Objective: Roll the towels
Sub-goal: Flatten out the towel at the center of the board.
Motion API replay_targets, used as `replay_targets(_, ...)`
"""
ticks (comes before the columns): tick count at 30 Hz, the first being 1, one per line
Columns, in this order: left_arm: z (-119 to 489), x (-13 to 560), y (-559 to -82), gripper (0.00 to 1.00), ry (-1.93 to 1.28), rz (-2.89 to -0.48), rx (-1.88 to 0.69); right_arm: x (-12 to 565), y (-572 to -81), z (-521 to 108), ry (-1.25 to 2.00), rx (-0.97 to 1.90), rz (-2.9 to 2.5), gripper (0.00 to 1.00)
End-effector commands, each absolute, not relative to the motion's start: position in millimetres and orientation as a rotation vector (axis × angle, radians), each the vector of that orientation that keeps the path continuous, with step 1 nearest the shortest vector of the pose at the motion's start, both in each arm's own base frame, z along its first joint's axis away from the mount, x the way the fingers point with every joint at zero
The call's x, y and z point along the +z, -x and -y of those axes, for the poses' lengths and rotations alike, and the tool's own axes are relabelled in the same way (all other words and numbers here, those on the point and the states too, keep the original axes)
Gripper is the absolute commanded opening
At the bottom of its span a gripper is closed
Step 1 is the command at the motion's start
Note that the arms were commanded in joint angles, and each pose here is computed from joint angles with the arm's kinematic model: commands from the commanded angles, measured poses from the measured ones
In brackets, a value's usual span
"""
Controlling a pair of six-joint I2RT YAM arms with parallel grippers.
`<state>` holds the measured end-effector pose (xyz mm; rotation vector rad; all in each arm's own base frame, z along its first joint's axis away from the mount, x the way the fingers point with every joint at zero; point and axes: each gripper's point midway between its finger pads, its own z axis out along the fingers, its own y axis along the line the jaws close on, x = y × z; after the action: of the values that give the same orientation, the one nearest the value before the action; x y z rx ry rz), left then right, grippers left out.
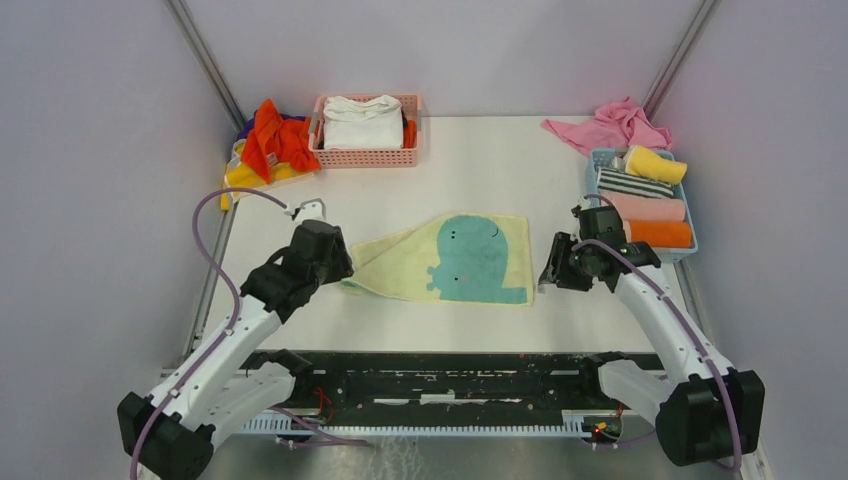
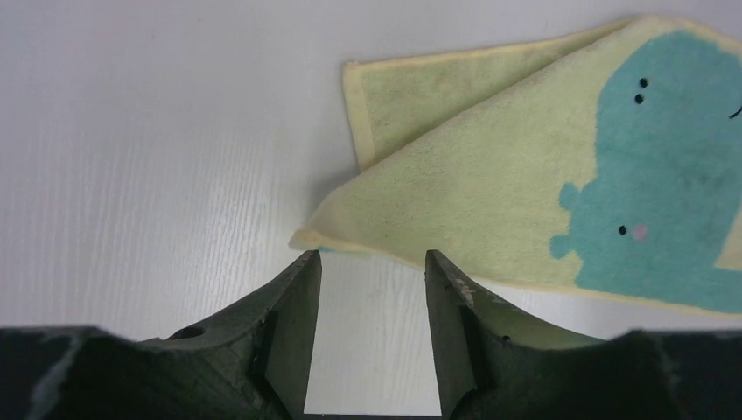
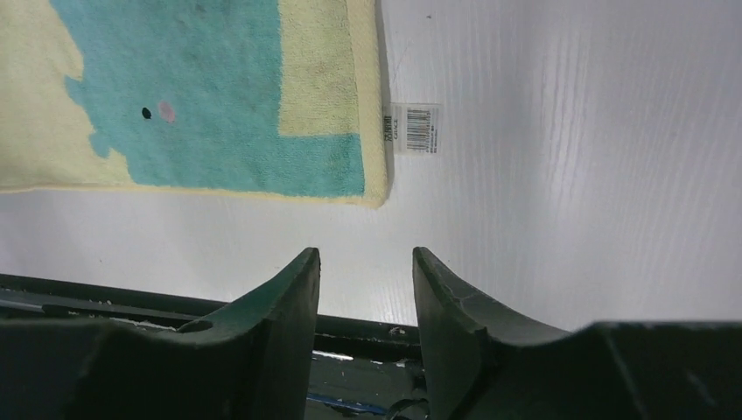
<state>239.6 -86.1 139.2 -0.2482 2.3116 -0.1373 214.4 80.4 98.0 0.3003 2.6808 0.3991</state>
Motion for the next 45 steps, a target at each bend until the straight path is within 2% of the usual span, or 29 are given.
replay_targets(1, 89, 182, -250, 0.58, 0.352, -2.196, -0.223, 128, -233, -70, -0.240, 0.331, -2.568, 0.53)
replay_targets(6, 105, 182, -276, 0.65, 0.277, -2.207, -0.222, 133, -264, -87, -0.134, 0.406, -2.568, 0.56)
replay_targets(9, 119, 173, -300, 0.66, 0.243, -2.225, -0.226, 123, -274, -111, -0.076, 0.508, -2.595, 0.56)
replay_targets(18, 130, 79, -346, 0.51, 0.281, -2.456, -0.215, 80, -265, -162, 0.021, 0.669, -2.702, 0.58)
replay_targets(27, 102, 17, -371, 0.38, 0.427, -2.571, -0.155, 35, -227, -155, -0.014, 0.672, -2.847, 0.61)
replay_targets(34, 58, 14, -398, 0.36, 0.500, -2.570, 0.011, 16, -200, -136, -0.101, 0.552, -2.940, 0.64)
replay_targets(40, 51, 29, -419, 0.36, 0.456, -2.535, 0.073, 17, -200, -124, -0.129, 0.452, -2.934, 0.68)
replay_targets(45, 50, 46, -422, 0.38, 0.410, -2.534, 0.079, 42, -214, -133, -0.043, 0.517, -2.858, 0.71)
